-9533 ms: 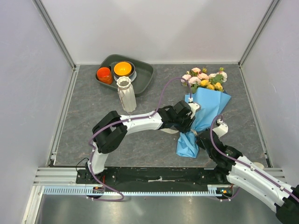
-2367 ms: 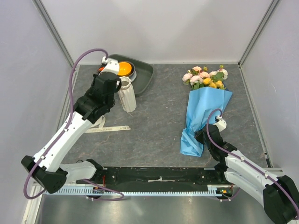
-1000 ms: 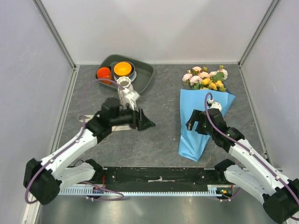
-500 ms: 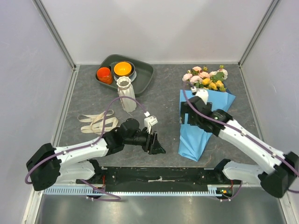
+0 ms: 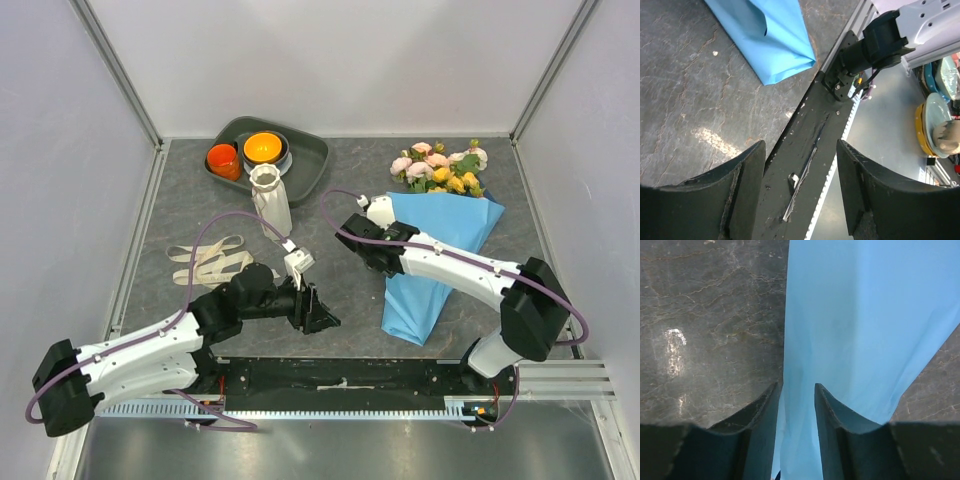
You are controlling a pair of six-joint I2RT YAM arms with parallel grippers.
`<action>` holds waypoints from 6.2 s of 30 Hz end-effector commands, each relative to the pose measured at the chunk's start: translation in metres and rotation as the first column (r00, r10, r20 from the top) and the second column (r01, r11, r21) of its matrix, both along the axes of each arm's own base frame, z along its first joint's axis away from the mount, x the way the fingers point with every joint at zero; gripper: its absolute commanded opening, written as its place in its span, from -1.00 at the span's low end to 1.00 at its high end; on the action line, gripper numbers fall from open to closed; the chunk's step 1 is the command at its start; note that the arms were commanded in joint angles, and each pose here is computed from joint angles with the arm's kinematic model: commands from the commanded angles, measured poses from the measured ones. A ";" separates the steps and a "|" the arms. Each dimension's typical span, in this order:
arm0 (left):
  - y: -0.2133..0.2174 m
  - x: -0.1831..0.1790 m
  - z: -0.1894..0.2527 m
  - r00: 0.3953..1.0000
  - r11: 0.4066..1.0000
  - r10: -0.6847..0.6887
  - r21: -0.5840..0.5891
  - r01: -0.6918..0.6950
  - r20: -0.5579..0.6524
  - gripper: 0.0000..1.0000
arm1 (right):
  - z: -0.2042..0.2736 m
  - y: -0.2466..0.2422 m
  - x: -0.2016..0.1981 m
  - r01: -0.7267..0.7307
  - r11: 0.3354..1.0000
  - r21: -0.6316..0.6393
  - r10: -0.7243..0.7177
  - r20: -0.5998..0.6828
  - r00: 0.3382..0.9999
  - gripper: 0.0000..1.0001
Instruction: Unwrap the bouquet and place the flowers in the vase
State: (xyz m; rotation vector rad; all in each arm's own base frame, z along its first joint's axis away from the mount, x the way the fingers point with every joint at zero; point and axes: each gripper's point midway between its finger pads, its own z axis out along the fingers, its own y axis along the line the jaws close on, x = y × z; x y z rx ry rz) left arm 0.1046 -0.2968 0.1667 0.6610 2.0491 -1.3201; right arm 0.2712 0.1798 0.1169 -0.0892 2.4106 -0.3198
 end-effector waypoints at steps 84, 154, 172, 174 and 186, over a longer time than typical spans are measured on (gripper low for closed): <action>-0.049 -0.010 0.046 0.988 0.998 -0.050 0.042 0.044 0.145 0.46 | -0.013 -0.083 -0.062 0.218 0.651 0.727 -0.404 0.089 0.910 0.96; -0.062 0.020 0.037 0.989 0.992 -0.030 0.127 0.011 0.145 0.64 | -0.009 -0.027 -0.147 0.162 0.475 0.865 0.171 -0.272 0.947 0.88; -0.088 0.010 0.010 0.991 0.985 -0.125 0.126 0.120 0.038 0.61 | -0.004 -0.039 -0.236 0.171 0.501 0.848 0.313 -0.363 0.878 0.73; -0.088 0.010 0.011 0.991 0.985 -0.126 0.124 0.120 0.041 0.61 | -0.008 -0.038 -0.232 0.198 0.495 0.846 0.294 -0.378 0.878 0.57; -0.062 0.013 0.038 0.993 0.993 -0.055 0.106 0.044 0.106 0.61 | 0.027 -0.060 -0.115 0.081 0.671 0.737 0.060 -0.163 0.985 0.32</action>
